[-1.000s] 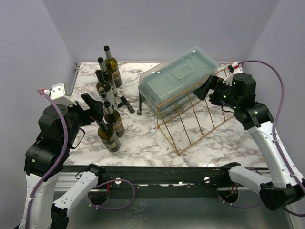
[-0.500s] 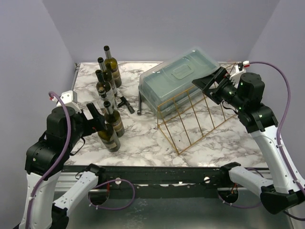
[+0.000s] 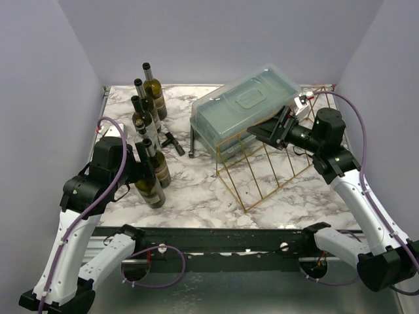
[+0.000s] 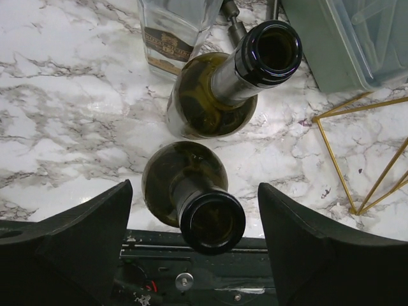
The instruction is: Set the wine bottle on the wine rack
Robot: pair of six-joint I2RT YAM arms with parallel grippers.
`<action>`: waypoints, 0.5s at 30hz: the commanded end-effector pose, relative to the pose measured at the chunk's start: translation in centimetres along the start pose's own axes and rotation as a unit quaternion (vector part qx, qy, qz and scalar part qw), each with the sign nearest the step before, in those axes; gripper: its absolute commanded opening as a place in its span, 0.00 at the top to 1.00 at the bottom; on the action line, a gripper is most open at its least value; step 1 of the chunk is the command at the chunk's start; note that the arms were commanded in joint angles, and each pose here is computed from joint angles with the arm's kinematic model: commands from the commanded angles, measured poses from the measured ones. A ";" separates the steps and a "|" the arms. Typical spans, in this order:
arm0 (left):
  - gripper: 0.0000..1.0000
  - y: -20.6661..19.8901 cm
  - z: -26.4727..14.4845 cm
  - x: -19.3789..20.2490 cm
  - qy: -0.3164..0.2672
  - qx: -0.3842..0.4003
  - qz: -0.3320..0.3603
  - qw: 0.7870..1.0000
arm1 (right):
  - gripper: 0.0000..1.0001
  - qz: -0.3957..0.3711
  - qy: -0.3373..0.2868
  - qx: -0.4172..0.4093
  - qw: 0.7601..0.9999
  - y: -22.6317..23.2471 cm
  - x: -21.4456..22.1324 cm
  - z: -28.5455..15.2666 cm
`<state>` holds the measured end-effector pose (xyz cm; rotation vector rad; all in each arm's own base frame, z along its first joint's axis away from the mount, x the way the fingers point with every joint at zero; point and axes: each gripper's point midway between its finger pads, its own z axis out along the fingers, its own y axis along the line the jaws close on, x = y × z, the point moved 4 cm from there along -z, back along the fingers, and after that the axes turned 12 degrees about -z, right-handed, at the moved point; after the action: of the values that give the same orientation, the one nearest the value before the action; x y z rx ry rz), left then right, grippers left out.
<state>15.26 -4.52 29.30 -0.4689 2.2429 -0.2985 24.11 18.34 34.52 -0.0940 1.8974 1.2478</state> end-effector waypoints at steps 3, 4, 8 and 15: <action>0.27 -0.4 1.1 0.7 0.006 0.022 0.006 1.000 | 0.00 -0.049 0.001 -0.049 0.998 1.0 0.5 -0.6; 0.32 -0.4 1.2 0.8 0.006 0.021 0.006 1.000 | 0.00 -0.057 -0.006 -0.049 0.997 1.2 0.3 -0.8; 0.48 -0.5 1.3 0.7 0.003 0.024 0.008 1.000 | 0.00 -0.080 -0.006 -0.049 0.996 1.4 0.3 -1.1; 0.75 -0.7 1.2 0.8 0.010 0.032 0.012 0.999 | 0.00 -0.112 0.022 -0.038 0.993 0.8 0.9 -1.0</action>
<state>15.94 -4.85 27.89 -0.4219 2.2555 -0.2971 22.94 18.20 34.32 -0.2652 1.8306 1.2050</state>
